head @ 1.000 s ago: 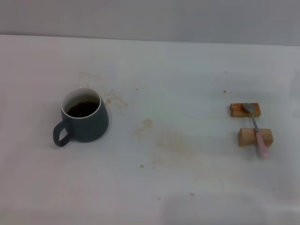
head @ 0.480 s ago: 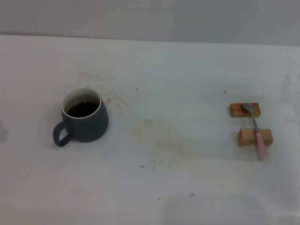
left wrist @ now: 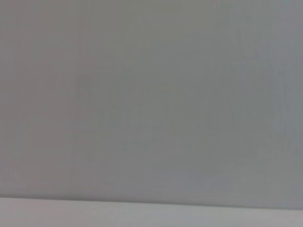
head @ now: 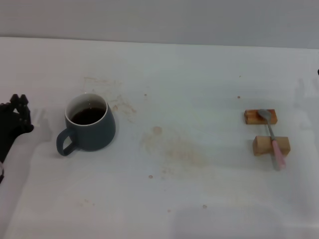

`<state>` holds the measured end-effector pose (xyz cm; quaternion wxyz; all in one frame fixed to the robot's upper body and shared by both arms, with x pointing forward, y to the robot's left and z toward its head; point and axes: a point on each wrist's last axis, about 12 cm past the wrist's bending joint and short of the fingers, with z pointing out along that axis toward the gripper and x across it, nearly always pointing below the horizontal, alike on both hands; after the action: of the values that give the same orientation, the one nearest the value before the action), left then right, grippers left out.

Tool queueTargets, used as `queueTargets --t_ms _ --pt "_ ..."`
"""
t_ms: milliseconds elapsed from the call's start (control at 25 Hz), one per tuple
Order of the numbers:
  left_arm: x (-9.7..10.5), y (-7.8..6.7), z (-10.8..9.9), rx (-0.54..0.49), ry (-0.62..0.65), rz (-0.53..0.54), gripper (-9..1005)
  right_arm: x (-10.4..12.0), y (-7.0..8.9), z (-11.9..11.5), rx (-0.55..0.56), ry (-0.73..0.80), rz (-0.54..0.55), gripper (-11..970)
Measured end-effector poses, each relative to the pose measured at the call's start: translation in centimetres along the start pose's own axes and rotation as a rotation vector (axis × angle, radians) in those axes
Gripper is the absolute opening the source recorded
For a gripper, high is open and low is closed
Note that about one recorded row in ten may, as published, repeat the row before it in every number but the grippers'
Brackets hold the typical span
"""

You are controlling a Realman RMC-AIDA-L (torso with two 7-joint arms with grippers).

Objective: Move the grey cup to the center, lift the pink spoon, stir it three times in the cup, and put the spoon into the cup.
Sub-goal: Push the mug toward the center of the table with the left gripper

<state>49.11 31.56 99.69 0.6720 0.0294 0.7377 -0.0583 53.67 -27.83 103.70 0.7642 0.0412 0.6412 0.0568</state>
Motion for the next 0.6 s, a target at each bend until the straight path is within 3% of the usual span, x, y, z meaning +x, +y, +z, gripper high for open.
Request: queueTargets --t_ms 600 --pt "0.4 -2.3 1.0 0.125 0.051 0.053 133 0.1 0.7 0.8 -0.039 0.022 -0.006 332"
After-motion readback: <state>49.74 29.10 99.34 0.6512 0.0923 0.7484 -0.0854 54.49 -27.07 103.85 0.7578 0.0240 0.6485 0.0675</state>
